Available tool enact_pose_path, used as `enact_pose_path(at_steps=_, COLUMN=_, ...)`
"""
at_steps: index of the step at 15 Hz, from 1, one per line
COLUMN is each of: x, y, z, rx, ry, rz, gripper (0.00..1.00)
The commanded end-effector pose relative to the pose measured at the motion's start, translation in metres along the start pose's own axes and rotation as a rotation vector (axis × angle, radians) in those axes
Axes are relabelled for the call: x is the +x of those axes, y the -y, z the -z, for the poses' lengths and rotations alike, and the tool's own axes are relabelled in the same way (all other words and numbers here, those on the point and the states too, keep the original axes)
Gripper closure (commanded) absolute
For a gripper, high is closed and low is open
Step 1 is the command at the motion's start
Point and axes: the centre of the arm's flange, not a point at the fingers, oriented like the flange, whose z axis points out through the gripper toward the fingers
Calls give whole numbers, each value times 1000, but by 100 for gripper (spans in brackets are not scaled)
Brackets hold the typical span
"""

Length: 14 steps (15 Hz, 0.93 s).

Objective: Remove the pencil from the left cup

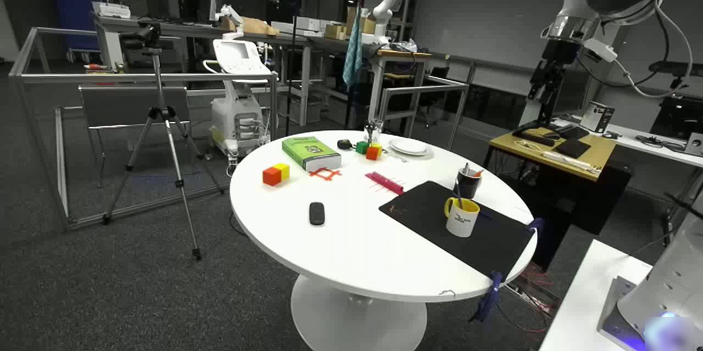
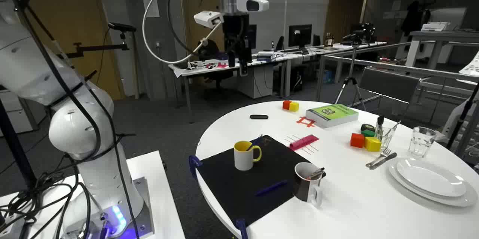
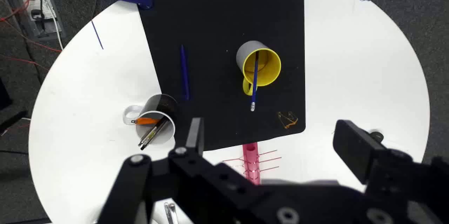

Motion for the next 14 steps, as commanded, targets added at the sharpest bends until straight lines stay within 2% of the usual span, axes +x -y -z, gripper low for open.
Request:
enact_pose_path(at_steps=1, x=0, y=0, z=0, rx=0, ry=0, rz=0, gripper=0)
enact_pose_path(at_steps=14, x=4, y=-1, z=-1, rx=2, ry=0, rz=2, gripper=0)
